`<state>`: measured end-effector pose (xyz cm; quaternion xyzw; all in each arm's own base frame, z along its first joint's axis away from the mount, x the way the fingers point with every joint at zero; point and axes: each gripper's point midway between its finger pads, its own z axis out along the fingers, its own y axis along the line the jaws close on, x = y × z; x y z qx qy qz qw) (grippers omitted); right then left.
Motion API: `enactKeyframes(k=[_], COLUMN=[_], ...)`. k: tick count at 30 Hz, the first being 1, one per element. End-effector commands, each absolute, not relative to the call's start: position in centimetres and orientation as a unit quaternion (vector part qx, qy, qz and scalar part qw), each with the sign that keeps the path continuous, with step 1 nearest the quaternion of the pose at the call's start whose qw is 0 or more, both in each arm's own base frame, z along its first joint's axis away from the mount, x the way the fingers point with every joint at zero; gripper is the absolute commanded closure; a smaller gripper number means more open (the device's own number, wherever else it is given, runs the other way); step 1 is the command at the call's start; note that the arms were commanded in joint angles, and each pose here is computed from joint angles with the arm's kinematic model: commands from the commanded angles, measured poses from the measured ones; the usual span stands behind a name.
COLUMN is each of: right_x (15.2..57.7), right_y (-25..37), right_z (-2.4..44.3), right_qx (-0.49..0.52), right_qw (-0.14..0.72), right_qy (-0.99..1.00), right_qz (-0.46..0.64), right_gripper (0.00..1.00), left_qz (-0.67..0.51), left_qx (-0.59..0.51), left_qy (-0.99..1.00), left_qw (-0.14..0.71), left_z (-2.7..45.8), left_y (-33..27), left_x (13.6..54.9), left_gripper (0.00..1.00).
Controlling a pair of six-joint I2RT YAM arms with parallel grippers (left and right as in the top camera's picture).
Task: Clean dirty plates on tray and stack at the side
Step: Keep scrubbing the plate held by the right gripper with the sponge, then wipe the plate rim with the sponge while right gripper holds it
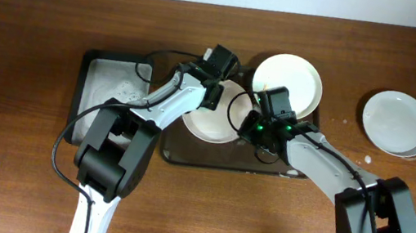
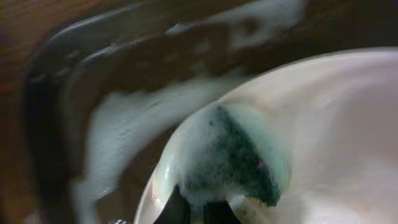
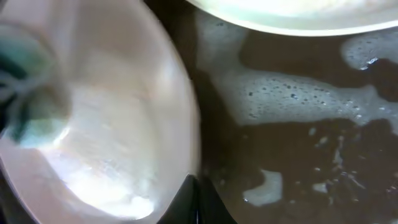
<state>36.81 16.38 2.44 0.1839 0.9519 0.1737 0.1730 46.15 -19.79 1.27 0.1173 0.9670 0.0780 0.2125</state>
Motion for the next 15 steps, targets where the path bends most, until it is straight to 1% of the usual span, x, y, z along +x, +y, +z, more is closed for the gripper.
enactKeyframes(k=[1,3,6,11,15], right_x=[36.6,36.6,36.6,36.6,36.9], right_y=[16.4,16.4,16.4,16.4,16.5], right_z=[2.3,2.3,2.3,2.3,2.5], right_qx=[0.179,0.179,0.179,0.179,0.17], right_qw=[0.17,0.17,0.17,0.17,0.177], right_qy=[0.954,0.954,0.954,0.954,0.954], right_qz=[0.169,0.169,0.169,0.169,0.172], right_gripper=[0.96,0.96,0.96,0.96,0.95], left_qz=[0.171,0.141,0.002,-0.11,-0.118], left_qx=[0.103,0.123,0.19,0.21,0.21], left_qy=[0.967,0.976,0.981,0.971,0.97], left_qw=[0.158,0.113,0.024,-0.012,-0.021], left_z=[-0.8,-1.6,-2.7,-2.3,-2.2], left_y=[-15.3,-16.0,-20.1,-23.5,-23.5], left_x=[44.2,42.2,38.2,36.2,35.8], left_gripper=[1.0,1.0,1.0,1.0,1.0])
